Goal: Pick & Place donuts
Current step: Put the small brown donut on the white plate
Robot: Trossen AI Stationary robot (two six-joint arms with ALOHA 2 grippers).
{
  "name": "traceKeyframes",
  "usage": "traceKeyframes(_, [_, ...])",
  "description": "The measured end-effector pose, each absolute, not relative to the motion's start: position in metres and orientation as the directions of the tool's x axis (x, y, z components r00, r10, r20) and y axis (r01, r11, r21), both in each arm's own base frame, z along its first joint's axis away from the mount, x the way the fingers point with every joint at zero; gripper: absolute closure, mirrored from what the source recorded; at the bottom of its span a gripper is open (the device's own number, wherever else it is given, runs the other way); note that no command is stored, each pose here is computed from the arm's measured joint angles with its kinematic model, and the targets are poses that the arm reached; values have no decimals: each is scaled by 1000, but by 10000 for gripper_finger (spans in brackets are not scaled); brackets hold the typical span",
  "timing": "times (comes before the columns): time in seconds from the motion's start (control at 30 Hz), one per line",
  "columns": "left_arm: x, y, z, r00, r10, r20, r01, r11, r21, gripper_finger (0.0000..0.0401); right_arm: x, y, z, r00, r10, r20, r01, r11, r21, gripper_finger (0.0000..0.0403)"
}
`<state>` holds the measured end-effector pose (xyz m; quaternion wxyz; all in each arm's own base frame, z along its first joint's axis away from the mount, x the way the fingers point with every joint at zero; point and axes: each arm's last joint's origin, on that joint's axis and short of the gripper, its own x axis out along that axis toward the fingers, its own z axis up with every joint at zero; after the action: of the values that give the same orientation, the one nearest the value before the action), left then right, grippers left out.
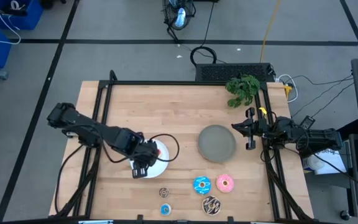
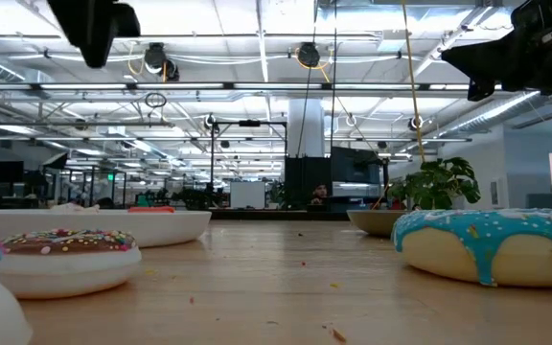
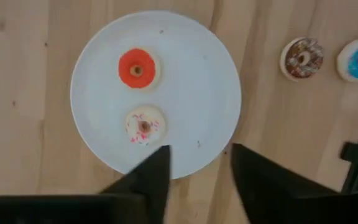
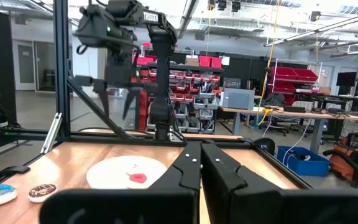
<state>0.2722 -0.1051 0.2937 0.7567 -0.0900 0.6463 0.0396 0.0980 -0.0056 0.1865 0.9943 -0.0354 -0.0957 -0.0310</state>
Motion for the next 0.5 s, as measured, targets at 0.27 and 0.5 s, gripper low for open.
traceKeyframes(0.27, [270,-109,303,168,-59,-984,-50,996,-69,388,98,-6,186,980,-55,192,68,995,-66,403])
traceKeyframes(0.5, [276,-114,305,235,-97,-967,-153,979,-135,396,98,-6,186,980,-55,192,69,995,-67,403])
